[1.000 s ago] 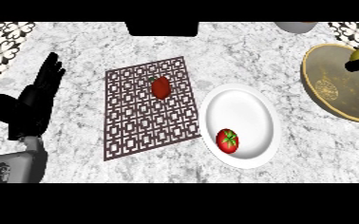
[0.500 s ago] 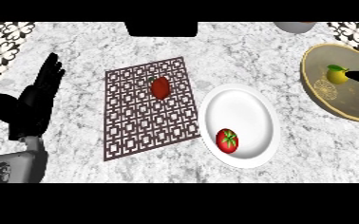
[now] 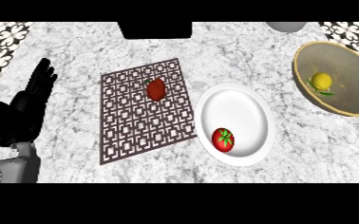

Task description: Pick the lemon from the plate and place it in the bowl

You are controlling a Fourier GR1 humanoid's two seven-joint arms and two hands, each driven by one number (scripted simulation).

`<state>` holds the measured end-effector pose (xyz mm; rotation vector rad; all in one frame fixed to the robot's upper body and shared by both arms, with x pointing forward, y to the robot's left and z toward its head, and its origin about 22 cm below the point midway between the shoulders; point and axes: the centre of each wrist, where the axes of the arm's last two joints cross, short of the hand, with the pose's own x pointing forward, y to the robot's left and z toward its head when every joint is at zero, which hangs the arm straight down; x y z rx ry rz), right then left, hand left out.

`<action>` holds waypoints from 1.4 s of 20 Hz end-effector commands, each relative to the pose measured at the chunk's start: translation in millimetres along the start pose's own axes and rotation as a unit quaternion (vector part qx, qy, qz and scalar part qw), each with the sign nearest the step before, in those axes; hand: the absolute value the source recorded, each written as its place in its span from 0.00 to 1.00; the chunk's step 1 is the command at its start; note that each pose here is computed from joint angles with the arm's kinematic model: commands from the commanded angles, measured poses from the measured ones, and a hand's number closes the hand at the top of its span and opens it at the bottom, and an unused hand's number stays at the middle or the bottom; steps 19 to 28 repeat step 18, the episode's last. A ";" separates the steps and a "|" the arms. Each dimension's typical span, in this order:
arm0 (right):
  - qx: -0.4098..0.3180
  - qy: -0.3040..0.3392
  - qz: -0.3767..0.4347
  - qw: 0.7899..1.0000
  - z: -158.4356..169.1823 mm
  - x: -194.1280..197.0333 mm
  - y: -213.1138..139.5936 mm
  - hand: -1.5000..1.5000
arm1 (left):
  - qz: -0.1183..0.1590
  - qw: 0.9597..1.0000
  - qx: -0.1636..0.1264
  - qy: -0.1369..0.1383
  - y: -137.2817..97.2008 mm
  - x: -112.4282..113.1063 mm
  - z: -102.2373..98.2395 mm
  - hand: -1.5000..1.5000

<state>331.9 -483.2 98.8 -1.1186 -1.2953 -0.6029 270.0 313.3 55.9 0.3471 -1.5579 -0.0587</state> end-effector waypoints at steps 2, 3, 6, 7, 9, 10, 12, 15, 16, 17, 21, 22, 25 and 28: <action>-0.003 0.013 -0.046 0.999 -1.2 -29.0 -60.4 0.00 | 0.002 1.000 0.012 0.000 -7.4 4.7 -8.4 0.50; 0.003 0.010 -0.028 1.000 3.8 -54.8 -85.8 0.00 | -0.002 1.000 0.003 -0.001 8.1 8.4 0.2 0.50; 0.017 0.016 -0.055 0.998 14.9 -67.4 -117.8 0.00 | 0.000 1.000 0.012 0.004 -12.2 3.5 1.0 0.50; 0.020 0.010 -0.049 0.999 21.9 -73.3 -135.2 0.00 | -0.006 1.000 0.012 -0.001 14.4 5.0 -0.2 0.50; 0.020 0.000 -0.064 0.998 35.3 -78.4 -162.2 0.00 | 0.003 1.000 0.004 0.005 6.4 -0.4 6.5 0.50; 0.027 0.003 -0.092 0.995 43.9 -80.7 -158.6 0.00 | -0.002 1.000 0.004 0.003 12.4 1.8 3.7 0.50; 0.052 0.005 -0.107 0.993 51.9 -78.8 -177.2 0.00 | 0.009 1.000 -0.006 -0.007 -5.8 2.7 -3.1 0.50; 0.037 -0.024 -0.123 0.991 59.6 -70.6 -214.6 0.00 | 0.004 1.000 -0.002 -0.003 16.0 -2.8 9.8 0.50; 0.052 -0.023 -0.123 0.991 65.9 -88.0 -223.7 0.00 | 0.007 1.000 -0.005 -0.001 -5.0 10.1 -3.7 0.50; 0.035 -0.027 -0.135 0.990 67.2 -77.0 -207.6 0.00 | -0.007 1.000 -0.007 -0.007 -9.6 6.6 -5.2 0.50; 0.042 -0.025 -0.136 0.990 74.5 -79.3 -227.4 0.00 | 0.005 1.000 -0.011 -0.003 3.2 5.4 -4.5 0.50; 0.042 -0.025 -0.136 0.990 74.5 -79.3 -227.4 0.00 | 0.005 1.000 -0.011 -0.003 3.2 5.4 -4.5 0.50; 0.042 -0.025 -0.136 0.990 74.5 -79.3 -227.4 0.00 | 0.005 1.000 -0.011 -0.003 3.2 5.4 -4.5 0.50; 0.042 -0.025 -0.136 0.990 74.5 -79.3 -227.4 0.00 | 0.005 1.000 -0.011 -0.003 3.2 5.4 -4.5 0.50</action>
